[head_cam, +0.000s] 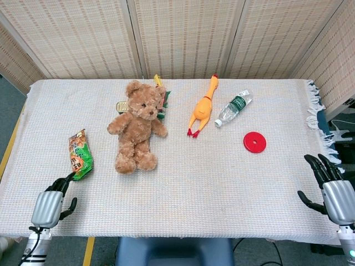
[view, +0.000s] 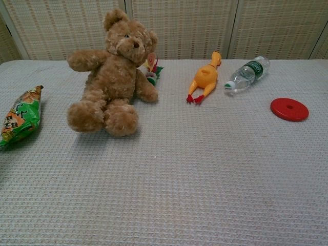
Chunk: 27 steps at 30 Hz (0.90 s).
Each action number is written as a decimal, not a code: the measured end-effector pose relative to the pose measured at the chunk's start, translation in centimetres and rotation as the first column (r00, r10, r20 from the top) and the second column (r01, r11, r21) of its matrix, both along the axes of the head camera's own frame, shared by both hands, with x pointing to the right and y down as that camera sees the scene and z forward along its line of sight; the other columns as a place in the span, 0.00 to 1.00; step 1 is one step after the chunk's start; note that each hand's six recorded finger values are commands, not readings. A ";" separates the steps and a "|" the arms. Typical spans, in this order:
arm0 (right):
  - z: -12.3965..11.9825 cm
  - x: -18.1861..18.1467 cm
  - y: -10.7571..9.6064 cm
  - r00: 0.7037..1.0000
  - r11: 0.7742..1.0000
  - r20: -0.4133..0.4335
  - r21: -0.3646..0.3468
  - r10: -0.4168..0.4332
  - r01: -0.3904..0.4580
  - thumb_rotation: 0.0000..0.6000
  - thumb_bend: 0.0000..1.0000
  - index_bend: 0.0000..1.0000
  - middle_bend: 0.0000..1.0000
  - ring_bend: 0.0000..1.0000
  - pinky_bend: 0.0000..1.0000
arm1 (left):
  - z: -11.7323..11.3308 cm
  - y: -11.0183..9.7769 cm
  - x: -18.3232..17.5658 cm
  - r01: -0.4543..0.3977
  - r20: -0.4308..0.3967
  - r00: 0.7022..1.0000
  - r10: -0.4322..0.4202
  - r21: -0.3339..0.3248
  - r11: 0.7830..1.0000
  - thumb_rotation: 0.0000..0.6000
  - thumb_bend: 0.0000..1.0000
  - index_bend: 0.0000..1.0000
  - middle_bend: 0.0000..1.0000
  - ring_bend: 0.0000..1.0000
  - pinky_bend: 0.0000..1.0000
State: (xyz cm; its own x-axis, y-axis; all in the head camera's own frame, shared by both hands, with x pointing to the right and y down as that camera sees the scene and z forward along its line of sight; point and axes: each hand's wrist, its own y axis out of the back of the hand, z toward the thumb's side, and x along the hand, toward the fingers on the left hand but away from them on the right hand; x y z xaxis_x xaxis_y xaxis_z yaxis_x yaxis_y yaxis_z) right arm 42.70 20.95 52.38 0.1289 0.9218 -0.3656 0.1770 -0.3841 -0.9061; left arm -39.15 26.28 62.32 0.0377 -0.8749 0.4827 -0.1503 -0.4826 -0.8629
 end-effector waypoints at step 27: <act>0.5 0.0 -0.1 0.999 0.995 0.032 -0.100 -0.025 0.028 1.00 0.16 0.00 0.08 0.00 0.12 | 7.5 -14.9 7.1 0.224 -0.035 0.974 -0.223 0.015 0.974 1.00 0.41 0.00 0.11 0.09 0.31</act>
State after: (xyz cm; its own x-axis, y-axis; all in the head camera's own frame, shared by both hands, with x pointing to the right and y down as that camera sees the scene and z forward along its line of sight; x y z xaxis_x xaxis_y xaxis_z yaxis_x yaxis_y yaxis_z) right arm 42.73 20.88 52.91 0.1653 0.8767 -0.4518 0.1930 -0.4780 -0.8569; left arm -32.01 11.41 69.82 -0.1442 -0.8721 0.4675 -0.2813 -0.4169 -0.8644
